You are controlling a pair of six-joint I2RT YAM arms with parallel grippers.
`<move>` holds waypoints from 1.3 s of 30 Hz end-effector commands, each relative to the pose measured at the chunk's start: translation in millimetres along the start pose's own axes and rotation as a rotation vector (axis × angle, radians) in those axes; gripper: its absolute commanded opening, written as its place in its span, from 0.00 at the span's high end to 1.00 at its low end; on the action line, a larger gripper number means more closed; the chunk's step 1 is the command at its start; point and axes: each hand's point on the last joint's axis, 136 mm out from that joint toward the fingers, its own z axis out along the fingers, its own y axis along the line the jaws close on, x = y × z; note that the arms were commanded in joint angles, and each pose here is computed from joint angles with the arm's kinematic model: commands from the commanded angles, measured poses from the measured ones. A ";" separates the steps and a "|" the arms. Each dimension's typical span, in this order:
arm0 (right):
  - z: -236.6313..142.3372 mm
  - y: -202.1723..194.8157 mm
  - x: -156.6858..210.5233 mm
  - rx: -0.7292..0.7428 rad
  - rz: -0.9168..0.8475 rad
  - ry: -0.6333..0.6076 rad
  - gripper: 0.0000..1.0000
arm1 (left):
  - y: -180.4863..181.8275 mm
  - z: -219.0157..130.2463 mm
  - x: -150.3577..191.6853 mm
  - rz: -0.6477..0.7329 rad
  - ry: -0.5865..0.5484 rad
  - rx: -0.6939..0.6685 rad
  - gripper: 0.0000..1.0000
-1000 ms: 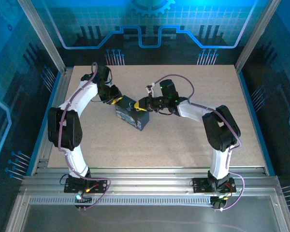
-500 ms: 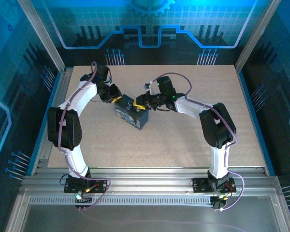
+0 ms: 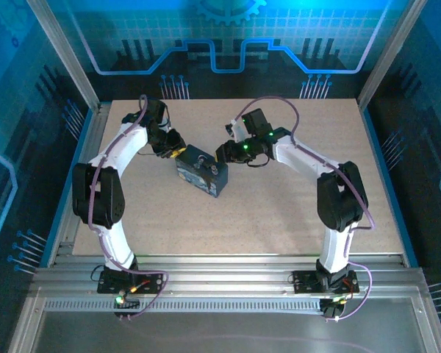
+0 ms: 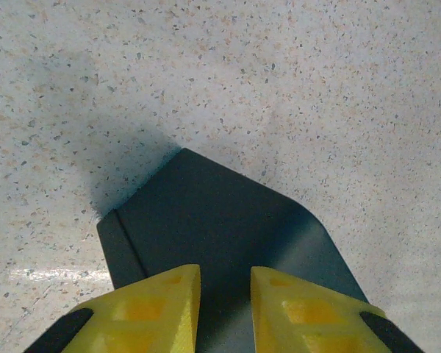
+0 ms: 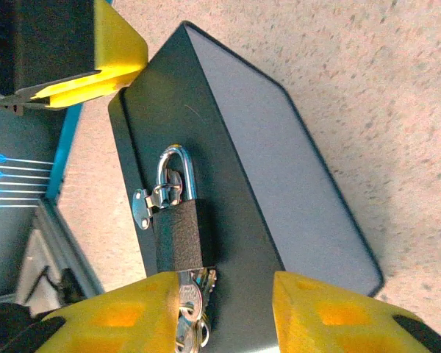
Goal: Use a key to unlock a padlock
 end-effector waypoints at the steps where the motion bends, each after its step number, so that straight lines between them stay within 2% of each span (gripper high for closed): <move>1: -27.6 30.5 -10.8 0.066 -0.271 -0.049 0.59 | 17.9 3.7 17.4 -0.014 0.078 -0.064 0.75; 3: -25.3 42.5 -7.7 0.097 -0.389 -0.035 0.51 | 18.0 4.0 17.3 -0.016 0.080 -0.065 0.75; 7: -11.6 51.4 -0.6 0.174 -0.538 0.016 0.48 | 17.6 3.7 17.1 -0.020 0.078 -0.064 0.75; 13: 8.0 46.7 1.9 0.296 -0.667 0.080 0.44 | 17.1 2.8 17.4 -0.022 0.077 -0.062 0.75; 18: 16.5 37.1 1.6 0.347 -0.693 0.110 0.44 | 17.0 1.5 18.2 -0.023 0.077 -0.061 0.75; 31: 36.2 29.5 12.2 0.334 -0.686 0.162 0.44 | 16.0 -0.3 18.1 -0.029 0.073 -0.055 0.76; 33: 38.6 26.2 13.6 0.340 -0.687 0.172 0.46 | 15.5 -1.3 17.9 -0.027 0.070 -0.054 0.76; 39: 44.2 19.9 20.7 0.311 -0.648 0.211 0.62 | 15.9 -2.3 19.3 -0.024 0.074 -0.054 0.76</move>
